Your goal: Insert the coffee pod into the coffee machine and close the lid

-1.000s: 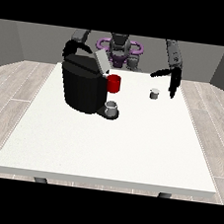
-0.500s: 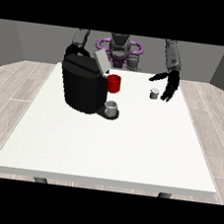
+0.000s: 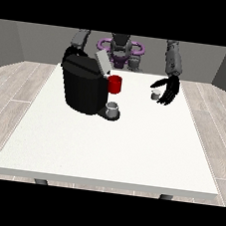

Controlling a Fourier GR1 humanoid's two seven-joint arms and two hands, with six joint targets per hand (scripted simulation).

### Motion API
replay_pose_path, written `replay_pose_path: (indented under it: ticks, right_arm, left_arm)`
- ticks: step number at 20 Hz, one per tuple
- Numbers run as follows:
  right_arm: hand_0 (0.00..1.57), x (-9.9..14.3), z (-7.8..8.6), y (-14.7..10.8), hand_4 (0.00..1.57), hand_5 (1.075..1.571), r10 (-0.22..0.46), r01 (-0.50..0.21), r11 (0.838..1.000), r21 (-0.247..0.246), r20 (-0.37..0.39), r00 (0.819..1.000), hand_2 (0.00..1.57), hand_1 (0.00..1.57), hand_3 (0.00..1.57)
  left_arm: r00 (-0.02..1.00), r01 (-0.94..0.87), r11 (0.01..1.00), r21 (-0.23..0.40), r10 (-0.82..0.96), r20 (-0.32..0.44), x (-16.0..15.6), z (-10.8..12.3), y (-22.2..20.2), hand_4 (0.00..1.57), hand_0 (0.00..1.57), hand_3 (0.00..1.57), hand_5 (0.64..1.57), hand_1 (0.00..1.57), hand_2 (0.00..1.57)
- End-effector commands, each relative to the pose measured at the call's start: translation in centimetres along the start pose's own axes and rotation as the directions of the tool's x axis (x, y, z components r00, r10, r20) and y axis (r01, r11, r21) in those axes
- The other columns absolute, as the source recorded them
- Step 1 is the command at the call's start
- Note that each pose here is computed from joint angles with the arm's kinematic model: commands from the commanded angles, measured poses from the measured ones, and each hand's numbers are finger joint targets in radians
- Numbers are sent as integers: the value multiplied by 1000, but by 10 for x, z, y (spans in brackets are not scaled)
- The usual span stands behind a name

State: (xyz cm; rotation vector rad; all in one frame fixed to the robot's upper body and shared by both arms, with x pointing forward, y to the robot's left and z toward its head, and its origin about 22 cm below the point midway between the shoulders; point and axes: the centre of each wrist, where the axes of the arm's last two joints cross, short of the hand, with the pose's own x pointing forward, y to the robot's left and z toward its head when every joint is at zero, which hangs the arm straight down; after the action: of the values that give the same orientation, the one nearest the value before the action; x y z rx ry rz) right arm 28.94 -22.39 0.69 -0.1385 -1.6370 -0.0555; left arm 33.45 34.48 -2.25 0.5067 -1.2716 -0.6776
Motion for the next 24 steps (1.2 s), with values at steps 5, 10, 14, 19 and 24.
replay_pose_path:
  ticks: [5,10,14,19,24]
  right_arm:
    - [0,14,-4,6,434,1571,27,-27,1000,2,-42,999,0,0,0]
    - [0,-3,9,5,487,1571,16,-15,1000,28,-39,999,0,0,0]
    - [0,-6,5,3,513,1571,-17,17,1000,-8,-35,999,0,0,0]
    - [0,-6,-2,-16,510,1571,-38,38,999,-7,-5,999,0,0,0]
    - [0,-21,6,-9,429,1571,-42,41,999,-12,-34,999,0,0,0]
  left_arm:
    - [995,92,994,56,-95,39,-12,-2,-10,151,719,619,1571,719,851]
    - [994,111,988,108,-113,9,0,-12,-25,389,824,737,1571,824,972]
    - [979,200,975,95,-203,30,-10,-9,-10,286,987,867,1571,987,1095]
    - [969,246,967,68,-247,10,-17,-6,-15,280,1115,966,1571,1115,1173]
    - [962,213,974,72,-222,160,15,-24,18,564,1424,1423,1571,1424,1457]
